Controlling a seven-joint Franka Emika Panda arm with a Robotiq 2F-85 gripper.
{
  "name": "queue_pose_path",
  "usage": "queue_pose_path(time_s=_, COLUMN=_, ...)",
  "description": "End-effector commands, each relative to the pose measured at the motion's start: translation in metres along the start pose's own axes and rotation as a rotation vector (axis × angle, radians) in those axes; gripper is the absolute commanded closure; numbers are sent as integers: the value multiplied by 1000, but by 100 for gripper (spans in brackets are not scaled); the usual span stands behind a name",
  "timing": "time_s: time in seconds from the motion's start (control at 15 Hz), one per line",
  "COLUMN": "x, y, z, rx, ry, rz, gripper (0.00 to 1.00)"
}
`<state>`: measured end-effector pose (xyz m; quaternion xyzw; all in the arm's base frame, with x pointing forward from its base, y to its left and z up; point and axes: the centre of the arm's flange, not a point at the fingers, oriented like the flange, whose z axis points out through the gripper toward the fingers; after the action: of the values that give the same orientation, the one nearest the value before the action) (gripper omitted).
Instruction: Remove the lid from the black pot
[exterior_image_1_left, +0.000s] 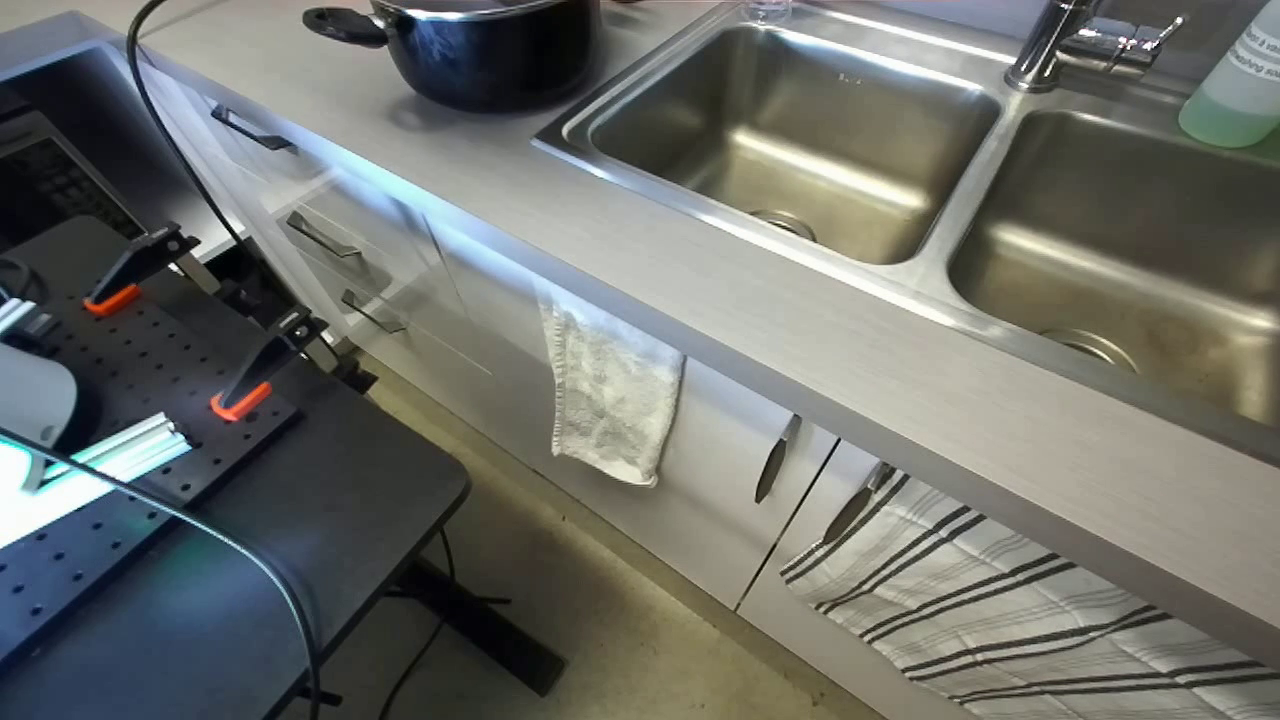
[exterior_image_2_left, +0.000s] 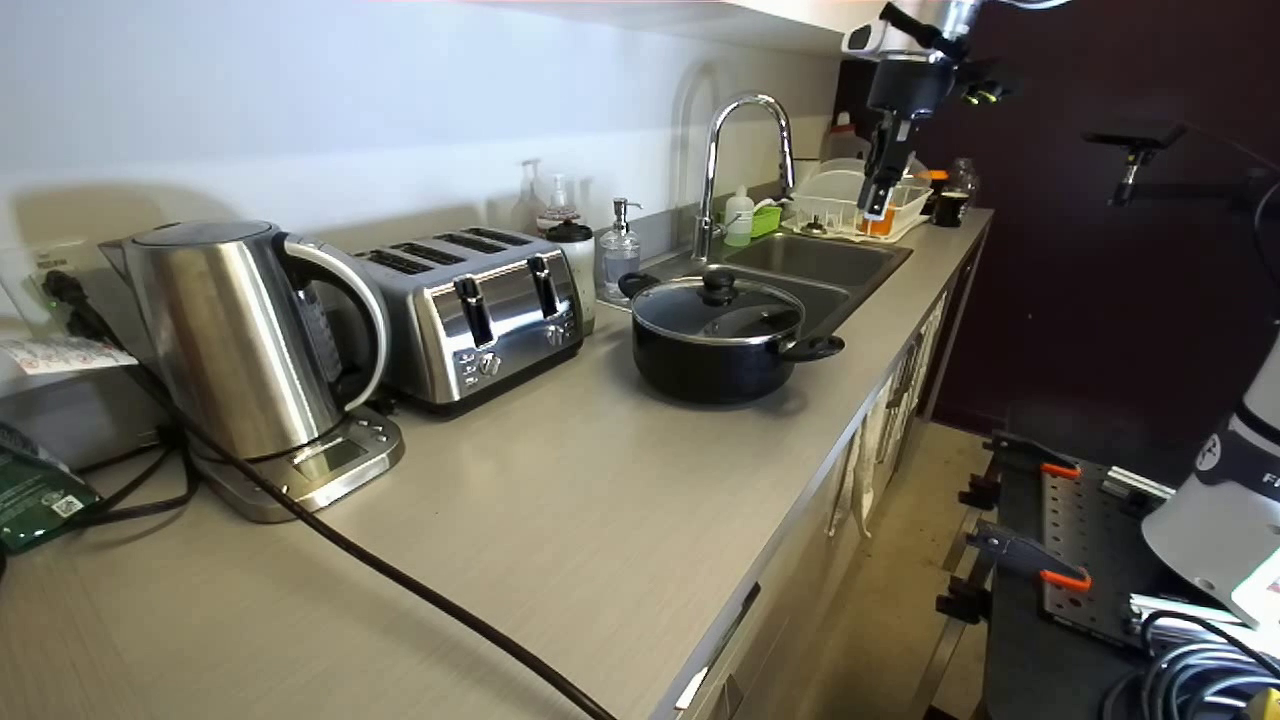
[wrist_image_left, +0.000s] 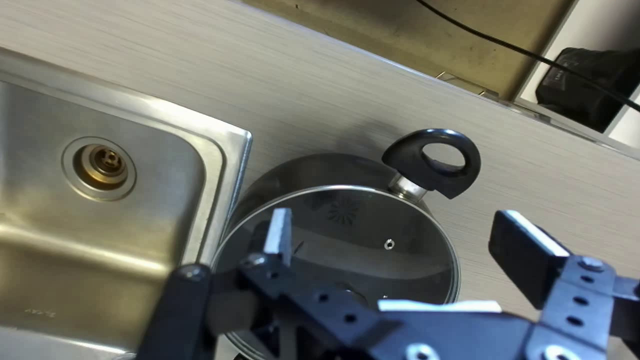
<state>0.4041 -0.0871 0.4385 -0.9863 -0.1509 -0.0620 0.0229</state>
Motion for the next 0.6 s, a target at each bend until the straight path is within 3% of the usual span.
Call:
queue_pose_path(time_s=0.0, x=40, y=6, z=20, rx=-18, ry=6, rz=-42, gripper=0)
queue_pose_path(time_s=0.53, x=100, y=13, z=63, rx=-26, ry=7, rz=-96, gripper=0)
